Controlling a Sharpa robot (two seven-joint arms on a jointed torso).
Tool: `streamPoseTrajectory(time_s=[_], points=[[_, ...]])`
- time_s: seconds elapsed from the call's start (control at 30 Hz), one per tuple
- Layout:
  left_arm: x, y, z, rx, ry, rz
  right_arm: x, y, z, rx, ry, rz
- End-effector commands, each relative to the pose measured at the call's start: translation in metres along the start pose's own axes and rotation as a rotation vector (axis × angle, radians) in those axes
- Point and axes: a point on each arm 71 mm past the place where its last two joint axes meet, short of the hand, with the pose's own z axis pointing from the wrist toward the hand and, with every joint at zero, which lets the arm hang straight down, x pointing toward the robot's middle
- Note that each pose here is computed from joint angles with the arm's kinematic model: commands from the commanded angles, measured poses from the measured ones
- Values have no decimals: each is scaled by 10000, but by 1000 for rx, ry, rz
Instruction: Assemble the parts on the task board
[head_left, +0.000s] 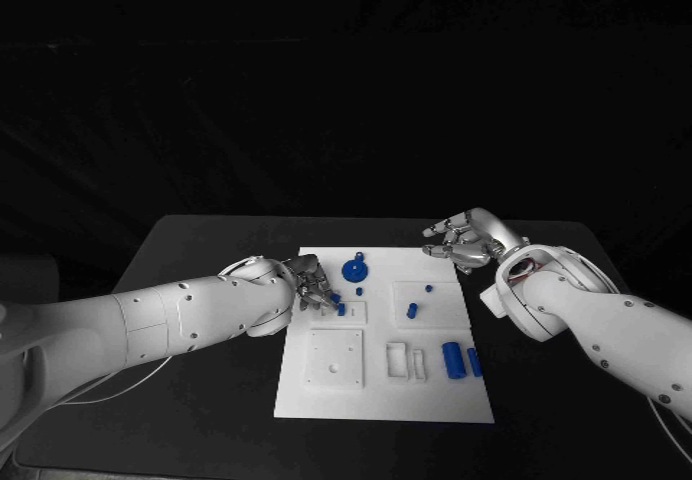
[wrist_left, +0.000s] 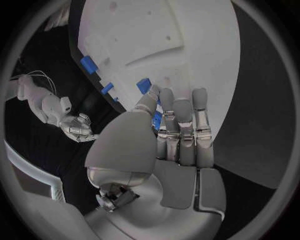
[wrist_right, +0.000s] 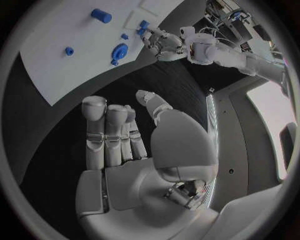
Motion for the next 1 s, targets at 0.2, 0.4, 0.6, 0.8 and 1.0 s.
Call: streamPoseTrajectory(time_s=[0.2,0.4,0.6,0.8,1.0], points=[[52,-27,12,14,-7,2,17,14,0,-11,14,-9],[66,-27,17,15,-10,5,20,13,1,-11,15,-9],[73,-19,18,14,-6,-1,23,8,1,-10,16,-9],[77,1,12,16,6,-25,25,0,0,-7,18,-10],[74,26,5,16,14,-49,28,-5,-1,-6,19,-10]])
